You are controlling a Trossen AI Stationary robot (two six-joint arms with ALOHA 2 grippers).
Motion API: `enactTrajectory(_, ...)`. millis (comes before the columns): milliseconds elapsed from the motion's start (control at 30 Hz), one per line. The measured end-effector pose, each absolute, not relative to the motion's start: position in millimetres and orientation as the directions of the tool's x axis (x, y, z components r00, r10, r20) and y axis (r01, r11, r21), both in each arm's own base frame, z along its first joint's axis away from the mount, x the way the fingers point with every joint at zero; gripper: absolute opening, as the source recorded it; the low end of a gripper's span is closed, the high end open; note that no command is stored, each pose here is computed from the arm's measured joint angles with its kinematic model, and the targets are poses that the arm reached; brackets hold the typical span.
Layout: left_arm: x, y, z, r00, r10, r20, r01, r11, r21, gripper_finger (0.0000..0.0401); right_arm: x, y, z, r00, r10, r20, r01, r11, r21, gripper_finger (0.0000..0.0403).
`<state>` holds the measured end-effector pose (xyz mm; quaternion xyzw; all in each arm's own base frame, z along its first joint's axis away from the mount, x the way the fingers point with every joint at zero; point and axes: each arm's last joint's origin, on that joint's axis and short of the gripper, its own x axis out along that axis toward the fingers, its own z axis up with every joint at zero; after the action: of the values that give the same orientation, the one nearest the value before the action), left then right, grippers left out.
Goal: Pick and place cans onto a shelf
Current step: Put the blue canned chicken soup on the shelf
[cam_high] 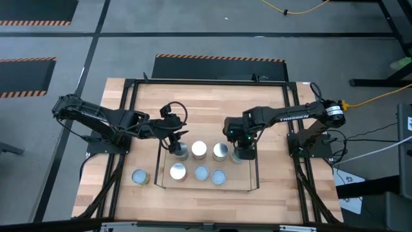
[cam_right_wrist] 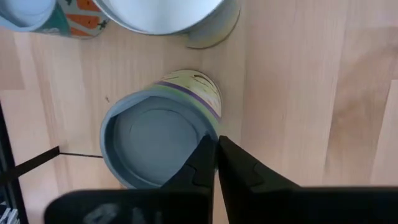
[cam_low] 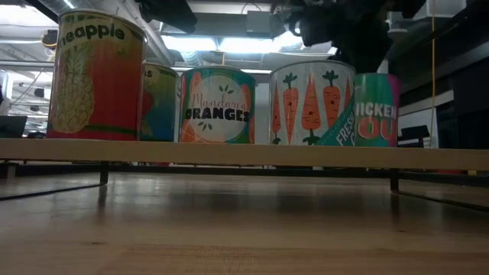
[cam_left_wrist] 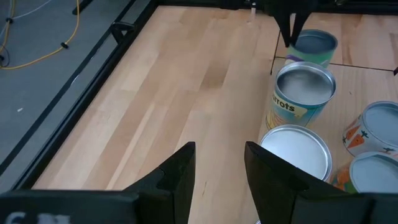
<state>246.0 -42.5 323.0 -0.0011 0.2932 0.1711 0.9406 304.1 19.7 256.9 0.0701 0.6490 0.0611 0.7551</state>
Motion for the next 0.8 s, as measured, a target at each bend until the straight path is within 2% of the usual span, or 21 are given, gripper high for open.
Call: enactTrajectory(800, 245.9, -42.4, 322.9, 0.769, 0.321, -0.552, -0.319, 0.942, 0.105, 0.0132, 305.4, 19.4, 256.2, 0.164, 0.183, -0.969, -0.007, 0.983, 0.185, 0.0028)
